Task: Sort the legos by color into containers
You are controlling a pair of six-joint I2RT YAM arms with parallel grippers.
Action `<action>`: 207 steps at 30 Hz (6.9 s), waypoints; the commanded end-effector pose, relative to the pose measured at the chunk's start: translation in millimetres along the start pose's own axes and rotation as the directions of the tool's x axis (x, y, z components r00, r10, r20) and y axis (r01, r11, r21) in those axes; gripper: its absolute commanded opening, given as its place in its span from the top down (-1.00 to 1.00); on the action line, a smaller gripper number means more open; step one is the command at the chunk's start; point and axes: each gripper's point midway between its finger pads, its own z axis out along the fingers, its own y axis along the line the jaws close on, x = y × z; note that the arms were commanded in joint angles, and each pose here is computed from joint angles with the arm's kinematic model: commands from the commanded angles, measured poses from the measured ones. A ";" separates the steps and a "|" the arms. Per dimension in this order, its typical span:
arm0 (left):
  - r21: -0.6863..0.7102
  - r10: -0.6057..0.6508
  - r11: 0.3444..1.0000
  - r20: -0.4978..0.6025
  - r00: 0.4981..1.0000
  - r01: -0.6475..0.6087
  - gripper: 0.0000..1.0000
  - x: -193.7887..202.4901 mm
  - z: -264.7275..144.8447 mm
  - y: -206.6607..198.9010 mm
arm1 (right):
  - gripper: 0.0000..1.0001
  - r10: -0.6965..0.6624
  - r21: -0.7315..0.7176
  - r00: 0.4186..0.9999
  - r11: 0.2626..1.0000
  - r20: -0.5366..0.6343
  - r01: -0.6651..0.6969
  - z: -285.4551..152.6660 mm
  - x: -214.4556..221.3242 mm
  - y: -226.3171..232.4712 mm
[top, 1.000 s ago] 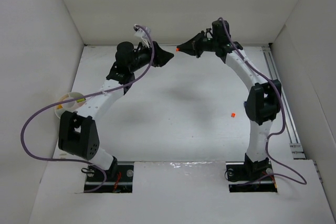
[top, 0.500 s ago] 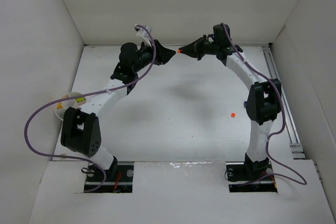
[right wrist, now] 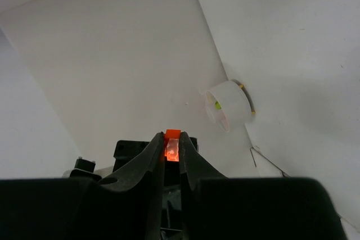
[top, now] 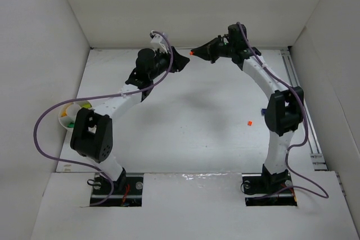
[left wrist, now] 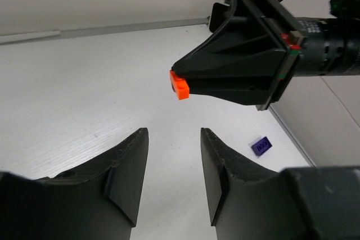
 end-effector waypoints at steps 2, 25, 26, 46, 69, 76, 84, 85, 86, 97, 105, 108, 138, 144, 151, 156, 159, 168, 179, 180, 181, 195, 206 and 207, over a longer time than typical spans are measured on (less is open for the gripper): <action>0.004 0.037 0.999 0.074 0.997 -0.037 0.16 -28.4 2.6 -7.4 | 1.00 -0.055 -0.068 0.998 0.996 0.005 0.056 -19.2 22.2 40.6; 0.018 0.069 0.997 0.107 0.992 -0.071 0.08 -41.0 17.5 -7.6 | 1.00 -0.054 -0.061 0.998 0.997 -0.023 0.053 -12.9 26.8 36.9; 0.018 0.069 0.997 0.107 0.992 -0.071 0.08 -41.0 17.5 -7.6 | 1.00 -0.060 -0.068 0.998 0.996 -0.022 0.058 -13.0 26.7 38.6; 0.010 0.099 0.995 0.119 0.988 -0.101 0.49 -46.2 20.2 -6.4 | 1.00 -0.080 -0.067 0.995 0.995 -0.065 0.075 -5.2 42.3 35.7; -0.059 0.206 0.977 0.013 0.978 -0.205 1.00 -39.5 -9.3 -3.9 | 0.04 -0.177 -0.007 0.981 0.984 0.082 0.178 -16.5 13.0 26.5; -0.077 0.305 0.935 -0.329 0.894 -0.347 1.00 -13.4 -85.1 43.0 | 0.01 -0.386 0.112 0.892 0.923 0.237 0.369 -52.0 -35.2 2.2; 0.031 0.313 0.933 -0.563 0.765 -0.359 1.00 -29.2 -194.8 96.8 | 0.04 -0.538 0.210 0.803 0.842 0.257 0.496 -93.3 -53.3 -31.3; 0.000 0.220 0.958 -0.638 0.738 -0.286 1.00 -15.5 -219.0 107.7 | 0.06 -0.562 0.208 0.790 0.826 0.243 0.524 -96.0 -49.1 -31.6; 0.036 0.279 0.941 -0.644 0.712 -0.336 1.00 -23.1 -227.3 111.4 | 0.06 -0.565 0.198 0.790 0.825 0.237 0.530 -100.3 -52.1 -31.6; -0.108 0.281 0.810 -0.792 0.542 -0.577 1.00 -13.3 -312.8 126.9 | 0.17 -0.608 0.202 0.774 0.792 0.179 0.576 -97.1 -54.0 -44.9; -0.221 0.148 0.781 -0.843 0.517 -0.584 1.00 6.6 -348.0 136.2 | 0.20 -0.602 0.200 0.781 0.796 0.164 0.572 -84.5 -64.3 -44.3; -0.233 0.110 0.774 -0.866 0.488 -0.589 1.00 19.0 -359.1 139.3 | 0.20 -0.592 0.196 0.794 0.802 0.140 0.564 -77.9 -66.0 -49.4; -0.509 -0.237 0.698 -0.828 0.508 -0.504 0.96 25.5 -418.1 225.4 | 0.22 -0.557 0.182 0.815 0.828 0.163 0.530 -82.8 -76.8 -46.1; -0.528 -0.247 0.682 -0.817 0.521 -0.505 0.84 22.6 -416.3 233.0 | 0.22 -0.557 0.182 0.815 0.828 0.163 0.530 -82.8 -76.8 -46.1; -0.561 -0.276 0.660 -0.800 0.532 -0.500 0.84 20.8 -414.7 245.3 | 0.22 -0.557 0.182 0.815 0.828 0.163 0.530 -82.8 -76.8 -46.1; -0.564 -0.268 0.647 -0.799 0.539 -0.513 0.65 14.3 -414.1 249.8 | 0.22 -0.557 0.189 0.813 0.828 0.169 0.528 -83.0 -78.4 -46.4; -0.563 -0.274 0.651 -0.800 0.534 -0.509 0.53 16.4 -413.8 251.6 | 0.22 -0.557 0.189 0.813 0.828 0.169 0.528 -83.0 -78.4 -46.4; -0.572 -0.273 0.643 -0.792 0.546 -0.509 0.48 16.5 -412.4 254.8 | 0.22 -0.557 0.189 0.813 0.828 0.169 0.528 -83.0 -78.4 -46.4; -0.391 0.138 0.716 -0.733 0.666 -0.578 0.35 -69.3 -316.8 194.4 | 0.28 -0.683 0.298 0.726 0.712 0.083 0.636 -122.1 -82.3 -90.8; -0.350 0.210 0.714 -0.718 0.663 -0.606 0.29 -82.4 -297.1 185.9 | 0.28 -0.687 0.331 0.726 0.693 0.031 0.641 -132.2 -76.8 -106.8; -0.309 0.267 0.712 -0.712 0.650 -0.631 0.23 -87.5 -280.3 175.5 | 0.28 -0.708 0.354 0.706 0.659 -0.004 0.663 -143.5 -77.6 -117.8; -0.038 0.378 0.899 -0.434 0.818 -0.436 -0.55 -80.6 -121.1 89.2 | 0.18 -0.791 0.360 0.221 0.001 -0.571 0.933 -282.1 -40.3 -269.9; -0.040 0.303 0.940 -0.360 0.882 -0.339 -1.00 -81.4 -93.2 86.6 | 0.13 -0.697 0.209 0.093 -0.083 -0.711 0.974 -264.3 -37.6 -325.2; -0.045 0.287 0.945 -0.365 0.885 -0.325 -1.00 -77.9 -93.4 87.7 | 0.07 -0.685 0.195 0.093 -0.073 -0.722 0.978 -262.7 -38.2 -331.0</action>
